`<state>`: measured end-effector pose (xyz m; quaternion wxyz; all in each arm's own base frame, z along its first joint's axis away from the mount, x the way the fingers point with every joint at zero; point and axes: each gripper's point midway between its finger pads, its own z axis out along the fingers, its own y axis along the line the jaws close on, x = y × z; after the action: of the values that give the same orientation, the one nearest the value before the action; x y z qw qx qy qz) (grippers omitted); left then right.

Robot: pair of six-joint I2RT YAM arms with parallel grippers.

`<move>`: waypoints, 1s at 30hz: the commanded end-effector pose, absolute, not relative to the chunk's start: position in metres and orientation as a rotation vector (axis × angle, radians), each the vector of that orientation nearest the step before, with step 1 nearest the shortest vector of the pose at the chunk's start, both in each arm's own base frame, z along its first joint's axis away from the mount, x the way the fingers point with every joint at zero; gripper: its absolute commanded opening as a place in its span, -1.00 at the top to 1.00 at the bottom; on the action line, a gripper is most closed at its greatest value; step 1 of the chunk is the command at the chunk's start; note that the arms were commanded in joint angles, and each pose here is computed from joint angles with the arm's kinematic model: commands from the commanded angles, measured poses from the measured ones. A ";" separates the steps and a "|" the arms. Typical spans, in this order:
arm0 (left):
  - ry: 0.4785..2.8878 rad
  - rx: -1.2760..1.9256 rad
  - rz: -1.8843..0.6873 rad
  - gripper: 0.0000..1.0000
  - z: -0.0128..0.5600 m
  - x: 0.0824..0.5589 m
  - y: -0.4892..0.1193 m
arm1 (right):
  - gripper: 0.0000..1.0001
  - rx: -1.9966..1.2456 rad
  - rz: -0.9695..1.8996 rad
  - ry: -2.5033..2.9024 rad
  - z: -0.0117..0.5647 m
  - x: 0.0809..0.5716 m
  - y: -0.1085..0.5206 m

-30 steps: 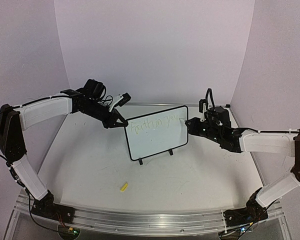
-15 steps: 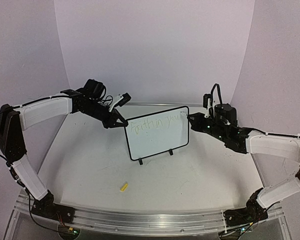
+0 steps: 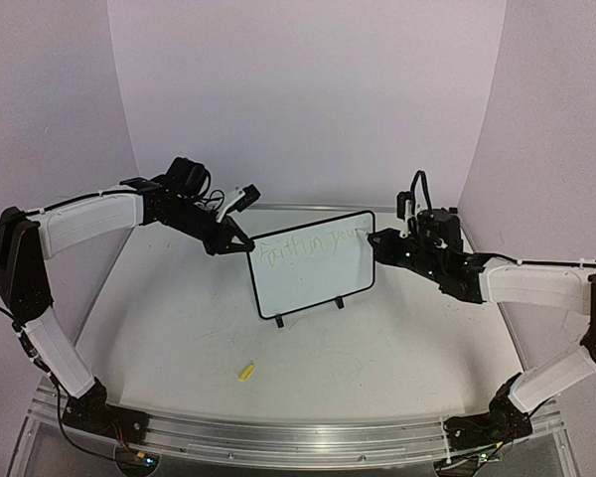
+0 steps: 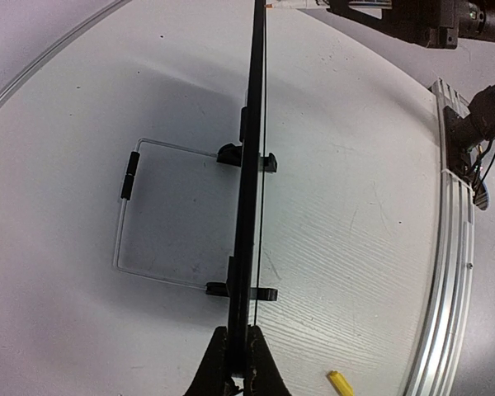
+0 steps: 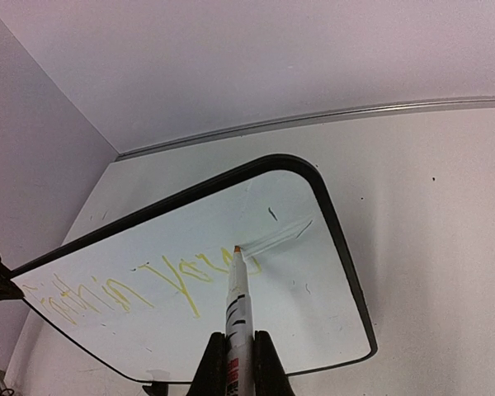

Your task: Write a sentence on the whiteboard

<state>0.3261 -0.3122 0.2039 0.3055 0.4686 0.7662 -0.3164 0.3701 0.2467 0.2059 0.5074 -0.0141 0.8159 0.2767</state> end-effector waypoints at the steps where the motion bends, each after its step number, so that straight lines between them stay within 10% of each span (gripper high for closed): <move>1: 2.194 1.310 -0.787 1.00 0.159 0.309 -0.301 | 1.00 -0.022 0.667 1.909 0.227 0.382 0.250; 30: 2.195 1.310 -0.784 1.00 0.159 0.309 -0.300 | 1.00 0.050 0.604 1.997 0.189 0.376 0.234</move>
<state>0.3260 -0.3122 0.2039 0.3050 0.4678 0.7666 -0.3170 0.3755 0.2402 0.2006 0.5105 0.0069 0.8194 0.2604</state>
